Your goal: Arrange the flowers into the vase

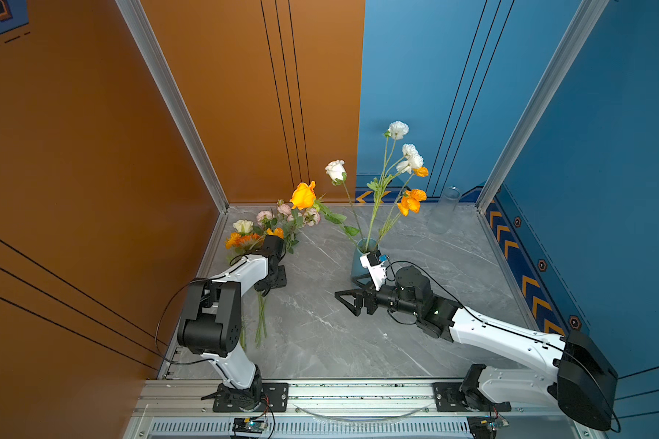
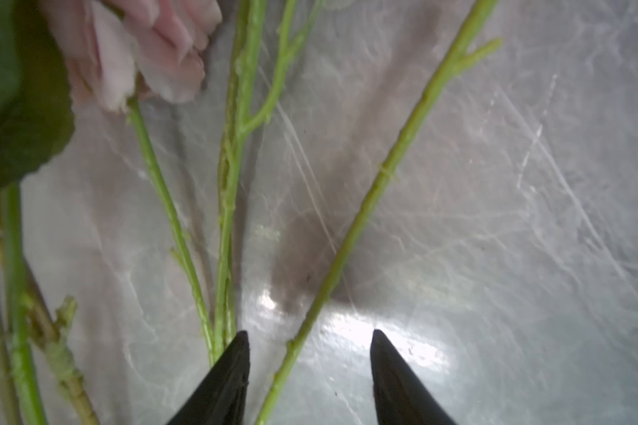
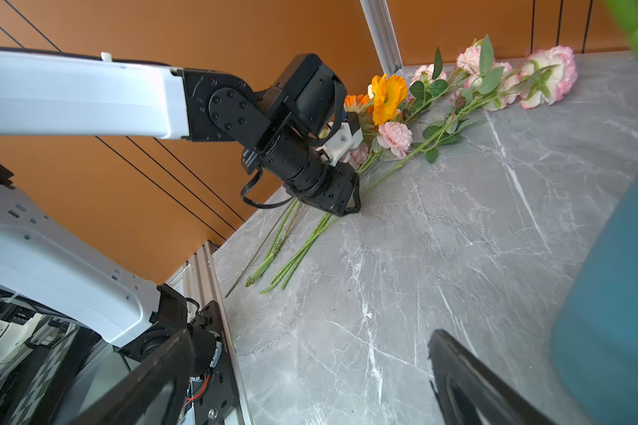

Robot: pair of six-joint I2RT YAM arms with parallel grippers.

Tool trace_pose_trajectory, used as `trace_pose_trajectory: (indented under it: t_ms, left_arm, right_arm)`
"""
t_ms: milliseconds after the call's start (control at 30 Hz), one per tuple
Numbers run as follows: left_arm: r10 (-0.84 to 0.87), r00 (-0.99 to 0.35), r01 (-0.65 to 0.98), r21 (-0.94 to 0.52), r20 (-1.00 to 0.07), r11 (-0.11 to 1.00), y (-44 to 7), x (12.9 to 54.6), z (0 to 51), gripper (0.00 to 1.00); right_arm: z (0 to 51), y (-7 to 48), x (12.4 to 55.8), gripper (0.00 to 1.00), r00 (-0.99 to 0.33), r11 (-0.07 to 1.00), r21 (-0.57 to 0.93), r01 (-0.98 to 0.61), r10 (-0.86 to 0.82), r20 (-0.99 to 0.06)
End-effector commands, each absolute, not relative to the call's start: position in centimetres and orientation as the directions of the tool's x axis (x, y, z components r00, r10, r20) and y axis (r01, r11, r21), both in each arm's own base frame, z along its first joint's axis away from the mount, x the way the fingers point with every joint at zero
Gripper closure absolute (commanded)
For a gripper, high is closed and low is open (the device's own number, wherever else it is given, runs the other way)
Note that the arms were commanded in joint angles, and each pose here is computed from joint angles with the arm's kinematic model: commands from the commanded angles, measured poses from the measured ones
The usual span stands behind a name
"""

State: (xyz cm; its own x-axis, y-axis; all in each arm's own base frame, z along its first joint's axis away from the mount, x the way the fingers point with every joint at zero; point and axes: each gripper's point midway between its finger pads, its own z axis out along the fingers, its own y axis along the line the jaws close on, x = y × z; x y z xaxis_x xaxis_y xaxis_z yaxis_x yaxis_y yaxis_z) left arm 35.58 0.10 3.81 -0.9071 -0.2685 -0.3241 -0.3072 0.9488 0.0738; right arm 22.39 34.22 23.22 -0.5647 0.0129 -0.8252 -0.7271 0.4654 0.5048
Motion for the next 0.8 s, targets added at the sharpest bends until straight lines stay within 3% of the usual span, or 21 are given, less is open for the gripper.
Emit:
trace_pose_trajectory:
  t_ms: [0,167,300,367,467,767]
  left_arm:
    - [-0.256,-0.907,-0.275,0.01,-0.335,0.961,-0.7,37.6,3.8,0.51]
    - [-0.237,-0.925,-0.245,-0.011,-0.296,0.97,-1.6,37.6,2.5,0.68]
    - [-0.233,-0.933,-0.237,-0.016,-0.274,0.971,-2.0,37.0,1.9,0.71]
    - [-0.216,-0.938,-0.218,-0.024,-0.27,0.976,-2.4,36.9,1.9,0.78]
    - [-0.191,-0.942,-0.189,-0.036,-0.274,0.981,-3.1,36.9,2.2,0.98]
    - [-0.165,-0.913,-0.103,-0.181,-0.374,0.978,-5.7,36.7,7.6,1.0]
  right_arm:
    - [23.7,33.6,22.6,0.0,-0.556,0.486,0.504,-0.714,0.045,-0.83]
    - [24.1,33.2,23.0,0.0,-0.548,0.497,0.491,-0.716,0.036,-0.836]
    - [24.1,32.9,23.1,0.0,-0.544,0.503,0.484,-0.716,0.03,-0.838]
    - [24.0,32.8,23.1,0.0,-0.545,0.507,0.481,-0.715,0.027,-0.838]
    - [23.8,32.6,23.0,0.0,-0.546,0.51,0.479,-0.714,0.022,-0.838]
    - [24.1,32.2,23.2,0.0,-0.541,0.528,0.468,-0.708,0.021,-0.841]
